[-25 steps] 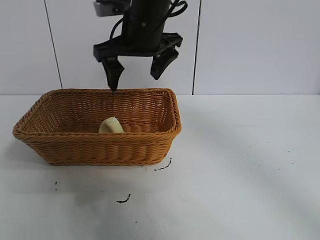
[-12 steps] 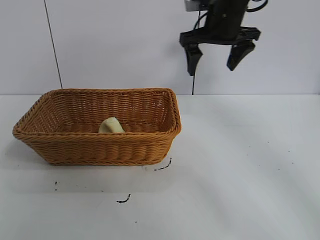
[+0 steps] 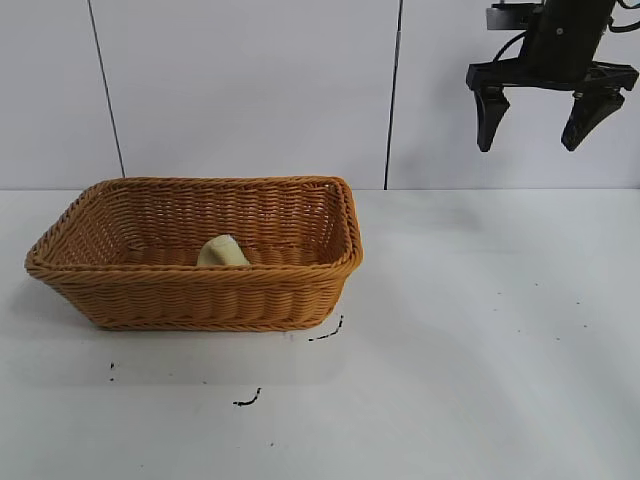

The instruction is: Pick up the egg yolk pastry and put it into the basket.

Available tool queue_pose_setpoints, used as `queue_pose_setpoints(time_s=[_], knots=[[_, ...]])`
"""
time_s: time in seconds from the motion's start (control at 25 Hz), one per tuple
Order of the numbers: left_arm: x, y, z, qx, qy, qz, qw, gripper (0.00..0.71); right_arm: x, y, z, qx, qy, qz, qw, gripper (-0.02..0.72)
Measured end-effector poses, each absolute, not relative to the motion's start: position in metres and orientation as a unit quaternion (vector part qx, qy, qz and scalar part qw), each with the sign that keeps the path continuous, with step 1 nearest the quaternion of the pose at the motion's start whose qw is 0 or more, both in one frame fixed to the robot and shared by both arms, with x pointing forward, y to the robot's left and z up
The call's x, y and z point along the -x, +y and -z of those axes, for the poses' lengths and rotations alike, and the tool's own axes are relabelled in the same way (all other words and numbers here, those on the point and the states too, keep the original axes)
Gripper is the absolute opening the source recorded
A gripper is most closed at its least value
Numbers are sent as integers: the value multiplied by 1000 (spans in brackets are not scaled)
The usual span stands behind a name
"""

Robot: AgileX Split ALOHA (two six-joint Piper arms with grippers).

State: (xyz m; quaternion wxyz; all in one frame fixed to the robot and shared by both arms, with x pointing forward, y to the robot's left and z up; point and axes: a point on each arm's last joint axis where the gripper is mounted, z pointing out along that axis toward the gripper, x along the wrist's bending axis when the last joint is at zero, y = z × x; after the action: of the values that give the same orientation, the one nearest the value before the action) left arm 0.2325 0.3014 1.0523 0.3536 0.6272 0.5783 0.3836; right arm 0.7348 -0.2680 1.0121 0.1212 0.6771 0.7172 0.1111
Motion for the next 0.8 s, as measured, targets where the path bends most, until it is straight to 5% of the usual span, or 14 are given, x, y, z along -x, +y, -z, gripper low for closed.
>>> queue_pose_setpoints(time_s=[0.4, 0.8], knots=[[-232, 301, -1052, -627, 578, -384, 354, 697, -697, -280, -1057, -682, 709, -112, 137, 695], [-232, 301, -1052, -627, 578, -384, 354, 697, -573, -284, -1084, -688, 714, -82, 97, 695]])
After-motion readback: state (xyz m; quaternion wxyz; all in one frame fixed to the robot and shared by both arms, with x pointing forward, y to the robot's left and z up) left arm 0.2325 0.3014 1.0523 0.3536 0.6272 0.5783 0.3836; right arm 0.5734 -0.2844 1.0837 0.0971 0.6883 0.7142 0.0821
